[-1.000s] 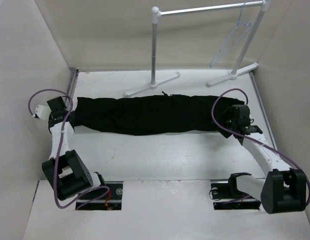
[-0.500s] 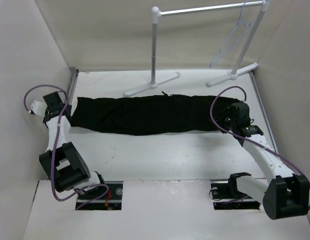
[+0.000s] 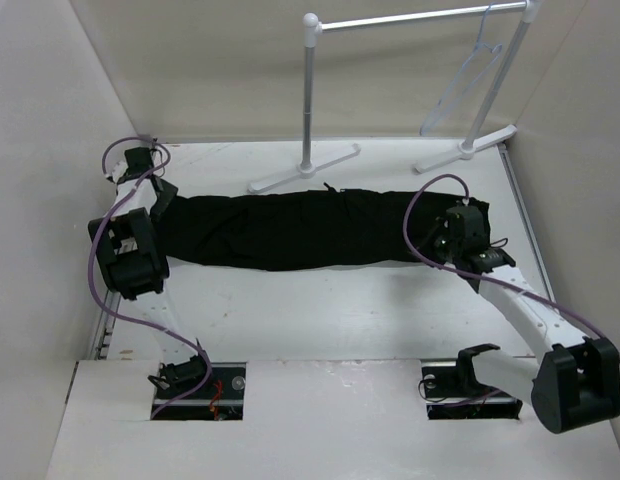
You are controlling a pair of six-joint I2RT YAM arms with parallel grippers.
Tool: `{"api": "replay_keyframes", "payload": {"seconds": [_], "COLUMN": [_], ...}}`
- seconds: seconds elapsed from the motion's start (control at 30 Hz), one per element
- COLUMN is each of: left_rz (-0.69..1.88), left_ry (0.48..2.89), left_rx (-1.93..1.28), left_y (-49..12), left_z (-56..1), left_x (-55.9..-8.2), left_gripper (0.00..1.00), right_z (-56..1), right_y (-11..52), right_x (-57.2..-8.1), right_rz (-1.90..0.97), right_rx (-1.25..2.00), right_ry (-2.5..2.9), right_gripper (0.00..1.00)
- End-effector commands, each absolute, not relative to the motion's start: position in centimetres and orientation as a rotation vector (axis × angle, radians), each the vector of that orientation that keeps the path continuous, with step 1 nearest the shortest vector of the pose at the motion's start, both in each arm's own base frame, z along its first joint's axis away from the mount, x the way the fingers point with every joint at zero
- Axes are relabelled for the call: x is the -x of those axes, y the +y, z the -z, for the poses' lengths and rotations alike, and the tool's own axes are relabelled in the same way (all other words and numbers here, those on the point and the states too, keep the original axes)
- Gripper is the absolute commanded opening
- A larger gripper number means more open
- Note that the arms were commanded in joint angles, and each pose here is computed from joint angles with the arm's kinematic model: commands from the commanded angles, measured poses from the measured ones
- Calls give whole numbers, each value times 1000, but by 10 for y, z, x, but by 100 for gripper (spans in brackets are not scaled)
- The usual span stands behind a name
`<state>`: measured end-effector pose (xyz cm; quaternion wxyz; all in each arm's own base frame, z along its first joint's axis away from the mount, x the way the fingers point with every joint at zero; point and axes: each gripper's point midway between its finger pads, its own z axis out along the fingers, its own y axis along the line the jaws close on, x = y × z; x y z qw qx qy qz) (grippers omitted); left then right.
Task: Place the trousers on the hanger
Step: Fold the trousers at the center of the board.
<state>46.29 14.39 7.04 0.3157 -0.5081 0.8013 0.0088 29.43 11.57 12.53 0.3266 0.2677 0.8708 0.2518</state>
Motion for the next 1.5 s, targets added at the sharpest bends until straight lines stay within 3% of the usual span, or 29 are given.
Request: {"api": "replay_keyframes", "payload": {"seconds": [0.0, 0.2, 0.43, 0.57, 0.7, 0.93, 1.3, 1.37, 1.47], "left_rz": [-19, -63, -89, -95, -145, -171, -175, -193, -189], "left_ry": [2096, 2106, 2131, 2109, 2030, 1919, 1924, 1911, 1890], "left_rx": [1251, 1265, 1288, 1301, 1308, 1300, 1299, 1302, 1289], "left_y": [143, 150, 154, 163, 176, 190, 202, 208, 208], "left_z": [-99, -84, -72, -81, -107, -140, -106, -99, -106], "left_x": [-482, -490, -485, -481, -477, -486, -525, -529, -533], "left_gripper": [50, 49, 14, 4, 2, 1, 4, 11, 34], "right_z": [-143, -135, -133, -132, -129, -119, -118, -124, -132], "right_y": [129, 135, 135, 129, 126, 124, 104, 101, 96], "right_x": [-307, -309, -316, -324, -329, -336, -350, -353, -357], "right_rz": [-706, -707, -700, -683, -674, -645, -595, -591, -589], "right_rx": [-606, -606, -606, -620, -630, -651, -715, -716, -722], "right_ry": [2247, 2272, 2275, 2272, 2268, 2277, 2251, 2238, 2220], "right_gripper": [22, 26, 49, 55, 60, 65, 69, 71, 73]}}
